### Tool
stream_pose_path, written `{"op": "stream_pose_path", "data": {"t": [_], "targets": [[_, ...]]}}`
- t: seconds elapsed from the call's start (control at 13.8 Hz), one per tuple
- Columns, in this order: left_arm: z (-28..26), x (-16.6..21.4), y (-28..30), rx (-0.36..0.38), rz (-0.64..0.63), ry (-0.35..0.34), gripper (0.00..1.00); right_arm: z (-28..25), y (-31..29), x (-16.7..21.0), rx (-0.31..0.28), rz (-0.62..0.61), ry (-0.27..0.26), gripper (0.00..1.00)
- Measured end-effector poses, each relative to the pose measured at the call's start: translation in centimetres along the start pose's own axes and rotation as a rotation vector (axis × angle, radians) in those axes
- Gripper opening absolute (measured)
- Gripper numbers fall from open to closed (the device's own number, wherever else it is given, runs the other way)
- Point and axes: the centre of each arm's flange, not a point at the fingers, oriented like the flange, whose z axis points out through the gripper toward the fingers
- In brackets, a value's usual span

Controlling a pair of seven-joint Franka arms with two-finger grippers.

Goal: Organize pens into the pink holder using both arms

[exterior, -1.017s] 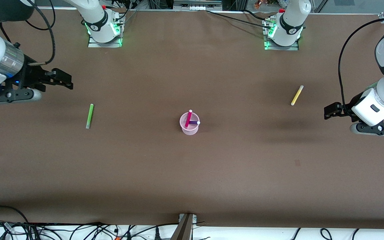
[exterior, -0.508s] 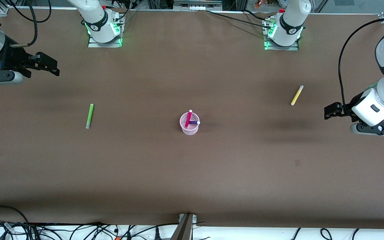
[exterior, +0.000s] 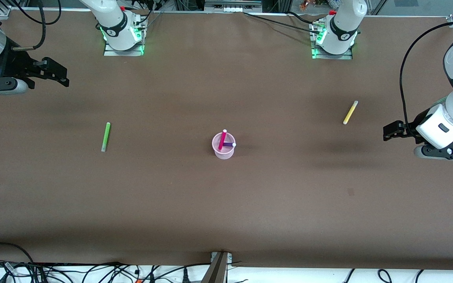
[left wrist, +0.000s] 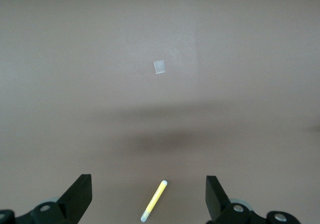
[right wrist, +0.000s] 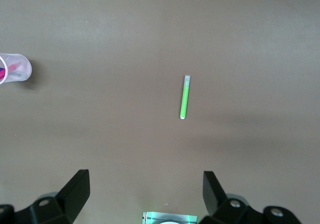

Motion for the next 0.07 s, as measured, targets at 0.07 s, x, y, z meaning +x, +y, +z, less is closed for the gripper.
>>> {"op": "stream_pose_path", "data": {"t": [0.07], "targets": [[0.00,0.00,0.00,0.000,0.000,0.000,1.00,0.00,-0.05,0.00,0.000,-0.001,0.000,1.00]]}}
